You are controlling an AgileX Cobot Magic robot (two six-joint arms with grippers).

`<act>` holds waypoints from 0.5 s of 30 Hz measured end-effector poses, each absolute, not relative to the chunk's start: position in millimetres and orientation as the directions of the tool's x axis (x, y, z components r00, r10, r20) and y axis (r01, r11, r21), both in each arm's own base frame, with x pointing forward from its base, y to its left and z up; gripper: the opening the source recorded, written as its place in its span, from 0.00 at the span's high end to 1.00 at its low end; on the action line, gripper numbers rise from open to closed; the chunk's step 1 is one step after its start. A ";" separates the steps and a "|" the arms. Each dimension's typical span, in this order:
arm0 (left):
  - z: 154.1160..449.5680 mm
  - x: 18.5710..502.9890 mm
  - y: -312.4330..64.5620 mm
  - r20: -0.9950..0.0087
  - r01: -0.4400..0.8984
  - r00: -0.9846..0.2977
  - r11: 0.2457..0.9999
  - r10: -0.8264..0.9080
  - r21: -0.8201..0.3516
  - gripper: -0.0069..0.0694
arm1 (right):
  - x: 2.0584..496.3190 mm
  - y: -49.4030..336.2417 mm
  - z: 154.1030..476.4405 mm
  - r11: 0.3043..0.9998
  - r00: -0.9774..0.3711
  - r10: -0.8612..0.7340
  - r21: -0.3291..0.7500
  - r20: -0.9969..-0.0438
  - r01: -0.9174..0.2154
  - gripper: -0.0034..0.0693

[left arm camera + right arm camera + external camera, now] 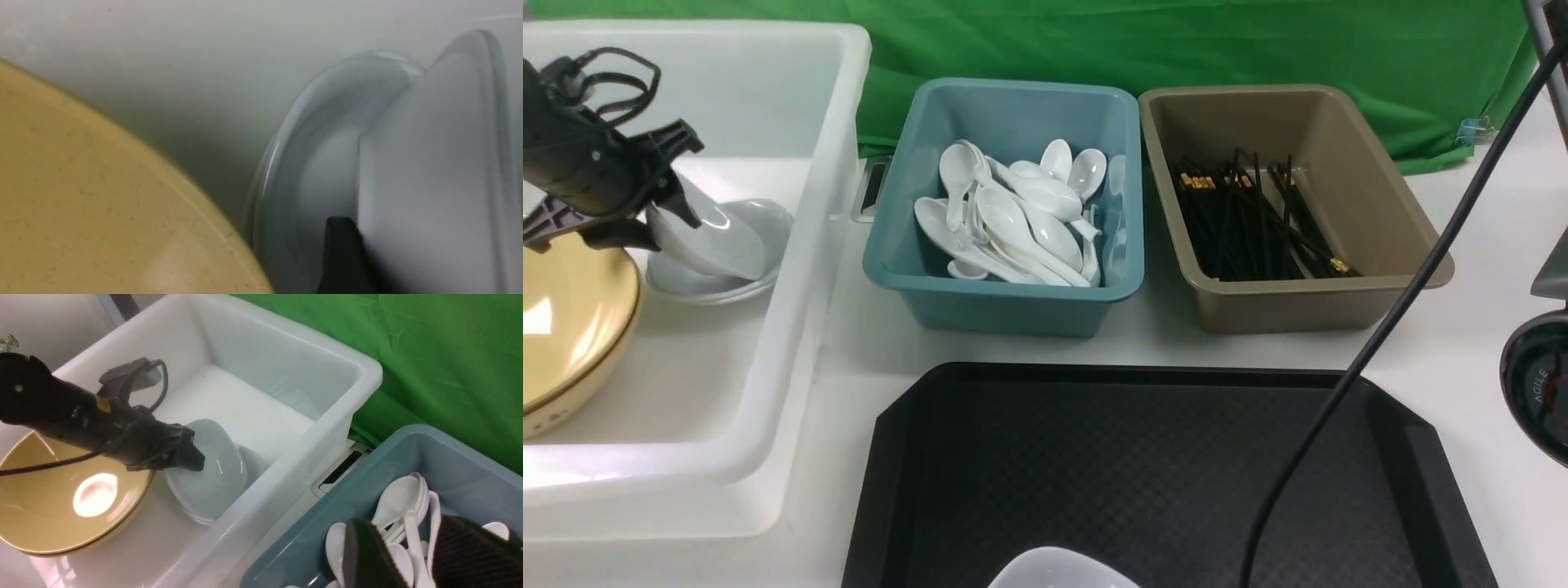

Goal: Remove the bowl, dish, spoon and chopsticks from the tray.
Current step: Use the left arm to put the plate into the large storage box on the left

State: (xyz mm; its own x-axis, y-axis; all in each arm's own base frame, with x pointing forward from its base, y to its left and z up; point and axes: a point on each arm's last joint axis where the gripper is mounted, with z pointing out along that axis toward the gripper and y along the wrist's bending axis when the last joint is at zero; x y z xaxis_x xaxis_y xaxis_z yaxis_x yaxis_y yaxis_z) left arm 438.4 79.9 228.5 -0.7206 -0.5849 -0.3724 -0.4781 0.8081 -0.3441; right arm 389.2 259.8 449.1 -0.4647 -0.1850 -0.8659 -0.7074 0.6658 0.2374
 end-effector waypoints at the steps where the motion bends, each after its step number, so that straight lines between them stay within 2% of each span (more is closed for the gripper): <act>1: 230.0 438.1 78.9 -0.367 -0.471 -0.730 0.814 -0.576 -0.340 0.41 | 389.2 259.8 449.1 0.666 -0.465 -0.185 0.237 -0.866 -0.707 0.63; 4: 234.6 437.8 78.3 -0.355 -0.457 -0.750 0.825 -0.558 -0.333 0.34 | 389.2 259.8 449.1 0.666 -0.465 -0.185 0.237 -0.866 -0.707 0.63; 6: 250.3 439.8 80.4 -0.373 -0.437 -0.763 0.847 -0.528 -0.304 0.27 | 389.1 259.8 449.1 0.665 -0.465 -0.185 0.238 -0.866 -0.708 0.63; 7: 251.7 440.0 80.6 -0.372 -0.435 -0.765 0.849 -0.525 -0.301 0.26 | 389.1 259.8 449.1 0.665 -0.465 -0.185 0.238 -0.866 -0.708 0.63; 9: 273.5 442.7 84.4 -0.421 -0.413 -0.764 0.872 -0.489 -0.264 0.22 | 388.9 260.0 449.2 0.663 -0.466 -0.184 0.240 -0.866 -0.709 0.63; 10: 279.8 443.6 85.0 -0.429 -0.410 -0.761 0.874 -0.486 -0.262 0.21 | 388.9 260.1 449.3 0.663 -0.466 -0.184 0.241 -0.866 -0.709 0.63; 11: 298.5 443.5 87.0 -0.471 -0.394 -0.752 0.887 -0.461 -0.240 0.20 | 388.2 260.7 449.5 0.656 -0.468 -0.181 0.249 -0.865 -0.713 0.63; 15: 322.1 441.2 88.6 -0.511 -0.366 -0.752 0.908 -0.417 -0.202 0.22 | 387.6 261.3 449.8 0.649 -0.470 -0.178 0.256 -0.864 -0.716 0.63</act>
